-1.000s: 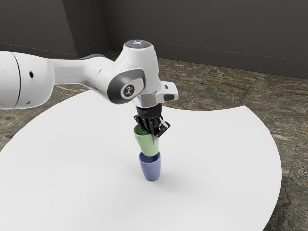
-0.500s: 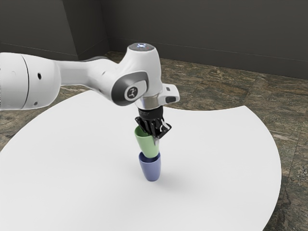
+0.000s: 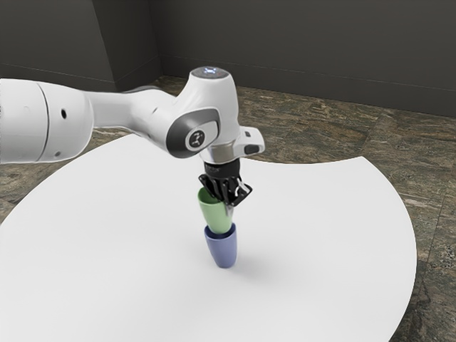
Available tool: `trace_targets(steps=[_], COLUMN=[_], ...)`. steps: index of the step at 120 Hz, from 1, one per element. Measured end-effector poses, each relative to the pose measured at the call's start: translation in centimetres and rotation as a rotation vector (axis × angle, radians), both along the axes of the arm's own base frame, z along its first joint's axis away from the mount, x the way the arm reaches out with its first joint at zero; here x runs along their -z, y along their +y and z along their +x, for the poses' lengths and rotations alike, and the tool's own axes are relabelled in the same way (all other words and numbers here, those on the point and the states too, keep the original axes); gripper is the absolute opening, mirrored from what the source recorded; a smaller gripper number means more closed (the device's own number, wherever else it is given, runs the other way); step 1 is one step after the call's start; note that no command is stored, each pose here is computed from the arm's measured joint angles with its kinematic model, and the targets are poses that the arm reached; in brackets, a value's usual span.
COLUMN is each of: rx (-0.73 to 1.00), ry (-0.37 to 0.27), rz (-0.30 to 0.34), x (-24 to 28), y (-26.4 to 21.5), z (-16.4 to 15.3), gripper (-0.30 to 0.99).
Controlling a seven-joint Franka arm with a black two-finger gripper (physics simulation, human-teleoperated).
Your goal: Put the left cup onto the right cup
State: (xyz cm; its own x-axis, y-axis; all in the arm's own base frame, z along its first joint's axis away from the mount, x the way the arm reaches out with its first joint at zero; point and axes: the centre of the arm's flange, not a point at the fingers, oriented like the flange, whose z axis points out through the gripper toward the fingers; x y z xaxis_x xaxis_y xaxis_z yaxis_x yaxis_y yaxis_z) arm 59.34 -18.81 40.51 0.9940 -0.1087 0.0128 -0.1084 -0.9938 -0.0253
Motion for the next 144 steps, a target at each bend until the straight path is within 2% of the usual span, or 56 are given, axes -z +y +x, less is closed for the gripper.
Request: trace_targets(steps=[79,144], rx=[-0.007,-0.009], ry=[0.012,0.062], rz=[-0.002,-0.008], x=[-0.3,0.1], y=[-0.1,-0.4], z=[-0.1,-0.9], gripper=[-0.09,-0.09])
